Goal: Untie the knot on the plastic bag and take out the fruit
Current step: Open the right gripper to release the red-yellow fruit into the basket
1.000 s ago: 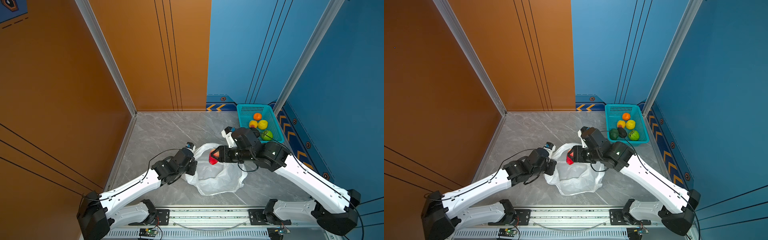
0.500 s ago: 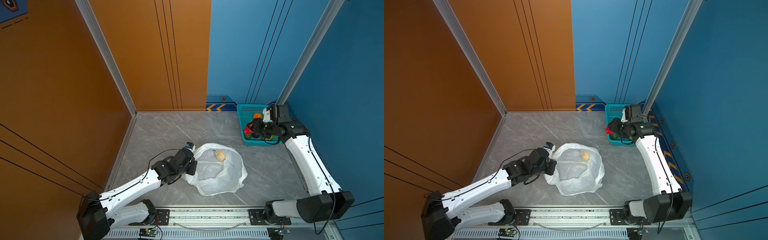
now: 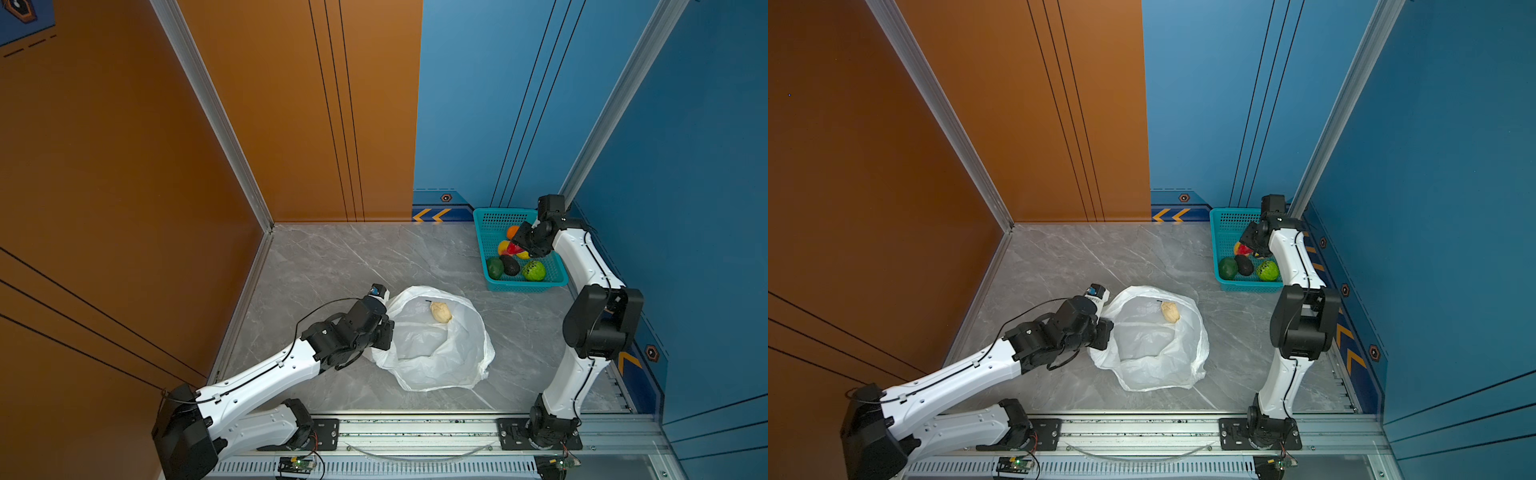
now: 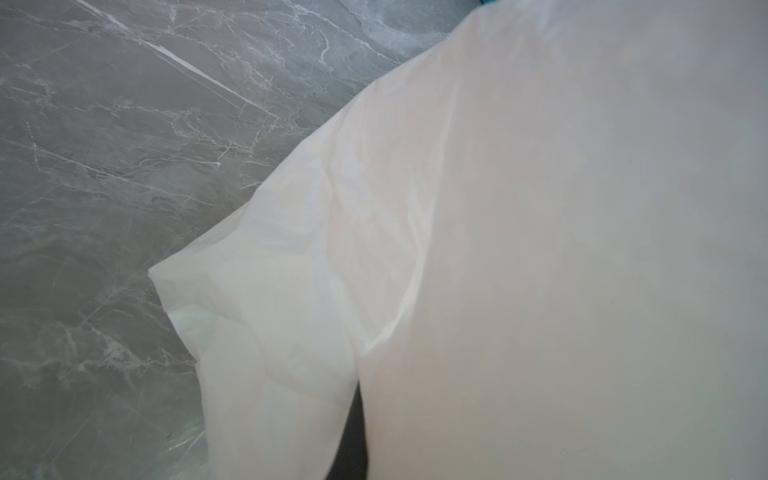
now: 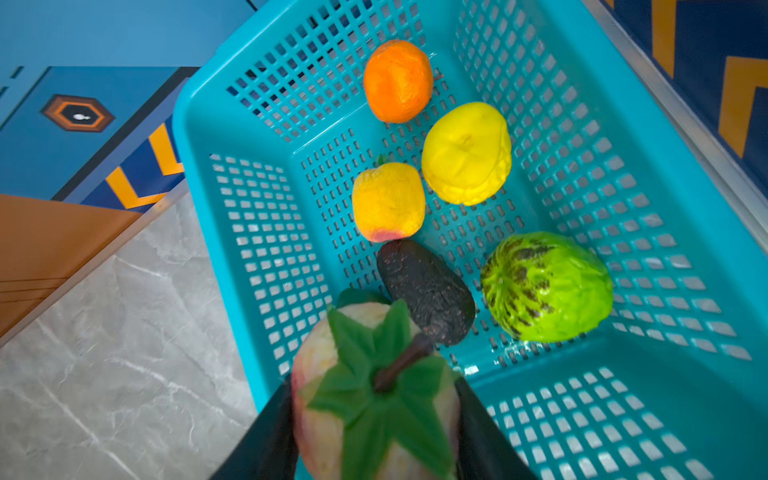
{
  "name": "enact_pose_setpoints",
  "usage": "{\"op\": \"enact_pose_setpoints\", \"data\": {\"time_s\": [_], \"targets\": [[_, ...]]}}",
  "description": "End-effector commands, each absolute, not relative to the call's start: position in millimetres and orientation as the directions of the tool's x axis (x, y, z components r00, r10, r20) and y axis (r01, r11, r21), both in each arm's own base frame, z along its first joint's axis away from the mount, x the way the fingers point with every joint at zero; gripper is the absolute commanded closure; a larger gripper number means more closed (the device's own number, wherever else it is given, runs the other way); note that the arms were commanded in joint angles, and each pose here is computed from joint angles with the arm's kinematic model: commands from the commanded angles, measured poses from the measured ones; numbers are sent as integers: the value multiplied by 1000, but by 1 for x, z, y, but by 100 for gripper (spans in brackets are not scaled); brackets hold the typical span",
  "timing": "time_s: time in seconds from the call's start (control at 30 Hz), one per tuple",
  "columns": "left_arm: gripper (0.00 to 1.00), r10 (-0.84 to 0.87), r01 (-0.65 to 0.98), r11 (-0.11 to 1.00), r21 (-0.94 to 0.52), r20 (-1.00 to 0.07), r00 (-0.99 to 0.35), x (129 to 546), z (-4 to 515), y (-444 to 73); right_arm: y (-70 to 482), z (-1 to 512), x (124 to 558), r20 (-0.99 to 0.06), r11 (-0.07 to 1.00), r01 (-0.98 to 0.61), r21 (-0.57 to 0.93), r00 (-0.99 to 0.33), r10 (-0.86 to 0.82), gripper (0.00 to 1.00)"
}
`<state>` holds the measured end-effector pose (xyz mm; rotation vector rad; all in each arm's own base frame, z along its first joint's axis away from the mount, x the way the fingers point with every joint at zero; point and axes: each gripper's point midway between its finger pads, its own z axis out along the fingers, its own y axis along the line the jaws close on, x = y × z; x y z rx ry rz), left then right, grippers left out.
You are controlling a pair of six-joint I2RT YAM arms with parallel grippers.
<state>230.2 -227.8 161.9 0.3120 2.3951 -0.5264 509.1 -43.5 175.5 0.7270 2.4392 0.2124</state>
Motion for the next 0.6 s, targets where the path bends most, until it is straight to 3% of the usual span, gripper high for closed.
{"op": "enact_pose_setpoints", "data": {"time_s": [0.0,0.3,0.57], "targets": [[100,66,355,877,-325,-650,-757,225,166,-232,-55,179,524,-536,850,459,258,-664,521,54],[100,59,351,873,-339,-640,-766,217,163,-235,-62,181,512,-546,861,478,173,-682,487,27],[100,38,345,870,-352,-650,-759,217,171,-237,-28,220,475,-557,898,396,194,-708,433,21]]}}
